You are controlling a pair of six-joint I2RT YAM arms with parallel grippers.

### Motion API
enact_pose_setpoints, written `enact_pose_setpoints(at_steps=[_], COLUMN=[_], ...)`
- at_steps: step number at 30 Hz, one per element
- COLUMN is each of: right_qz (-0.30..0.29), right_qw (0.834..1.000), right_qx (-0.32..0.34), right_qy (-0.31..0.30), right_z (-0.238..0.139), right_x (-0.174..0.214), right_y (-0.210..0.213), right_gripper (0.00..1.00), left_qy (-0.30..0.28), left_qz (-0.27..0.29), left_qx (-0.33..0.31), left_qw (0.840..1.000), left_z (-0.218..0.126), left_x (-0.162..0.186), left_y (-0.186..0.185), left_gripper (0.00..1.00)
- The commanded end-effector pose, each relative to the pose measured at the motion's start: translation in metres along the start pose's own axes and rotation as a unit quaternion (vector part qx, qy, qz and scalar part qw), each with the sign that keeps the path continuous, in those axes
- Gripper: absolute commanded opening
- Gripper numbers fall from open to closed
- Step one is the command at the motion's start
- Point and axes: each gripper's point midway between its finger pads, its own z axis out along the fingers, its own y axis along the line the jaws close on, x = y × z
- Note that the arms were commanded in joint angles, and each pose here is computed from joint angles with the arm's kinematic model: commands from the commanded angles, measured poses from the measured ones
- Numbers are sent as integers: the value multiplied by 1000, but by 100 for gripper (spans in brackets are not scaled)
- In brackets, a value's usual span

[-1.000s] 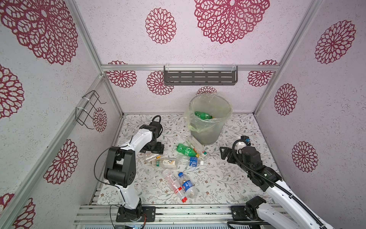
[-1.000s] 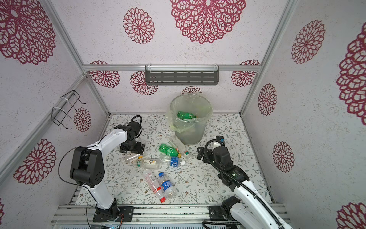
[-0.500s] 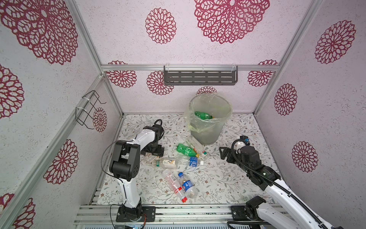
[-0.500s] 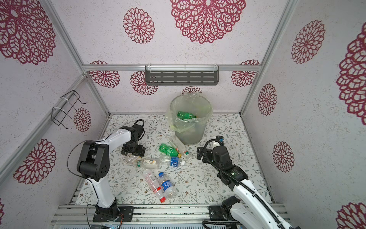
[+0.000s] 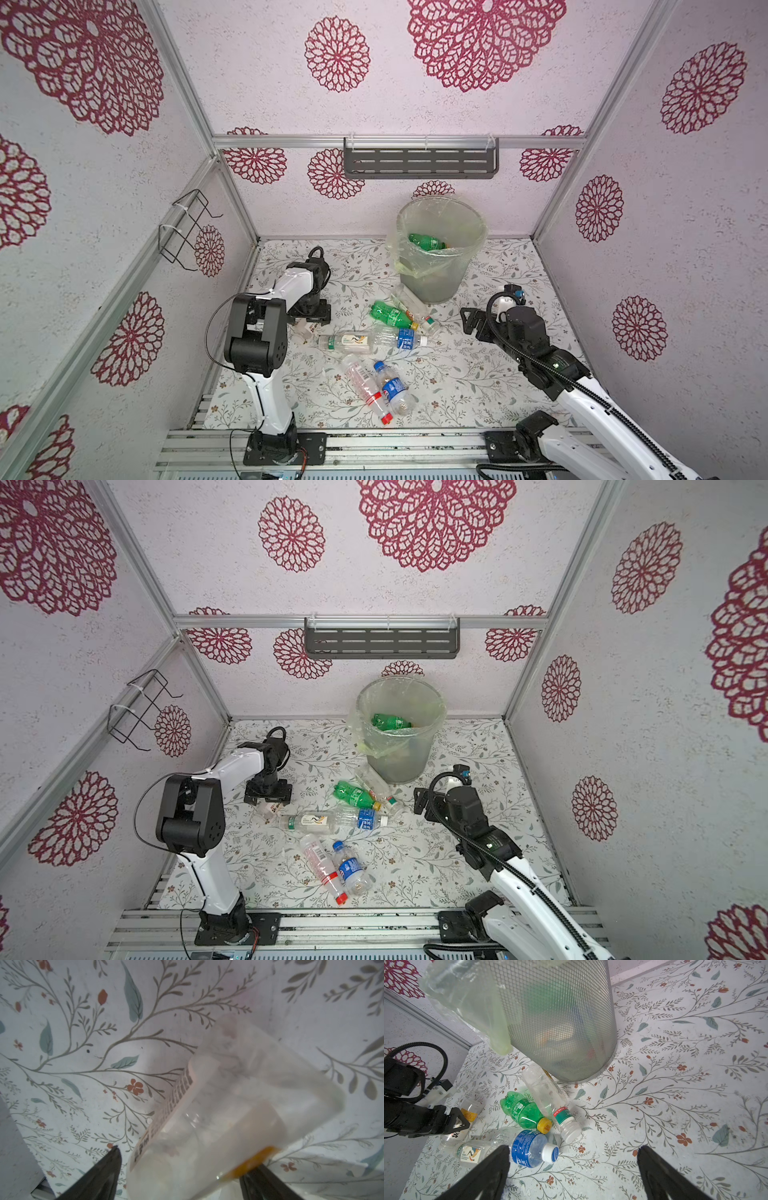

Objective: Throw the plastic bottles in the bin

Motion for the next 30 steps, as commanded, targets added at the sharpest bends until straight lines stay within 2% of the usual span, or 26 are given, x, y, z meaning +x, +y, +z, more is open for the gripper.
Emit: enact_pose_setpoints(at_steps=[1, 8, 18, 22, 23, 26, 30], right_qz=[3, 3, 9, 9, 9, 8, 6], right_qw=[1000, 1000, 1000, 1000, 1000, 1000, 1000], right_qx=[-11, -8, -10, -9, -10, -9, -10], right_qy=[-18, -17, -20, -18, -17, -17, -16], right_z=[-6, -8, -9, -8, -8, -8, -8], right_x=[-10, -8, -8, -8, -7, -7, -9], right_y=[5, 2, 2, 2, 2, 2, 4], right_gripper=[99, 99, 99, 99, 99, 99, 99], left_qy=[-4, -10, -5, -3, 13, 12, 11], left_qz=[-11, -33, -40, -43, -40, -51, -52], left_qx=[13, 58, 51, 41, 32, 1, -6], left_qw=[1000, 998, 998, 998, 999, 999, 999], left_z=[1, -2, 1, 2, 13, 16, 16], left_x=[-9, -13, -14, -13, -11, -9, -9], left_y=[-1, -5, -4, -1, -2, 9, 11], left_gripper=[85, 78, 63, 62, 63, 67, 72])
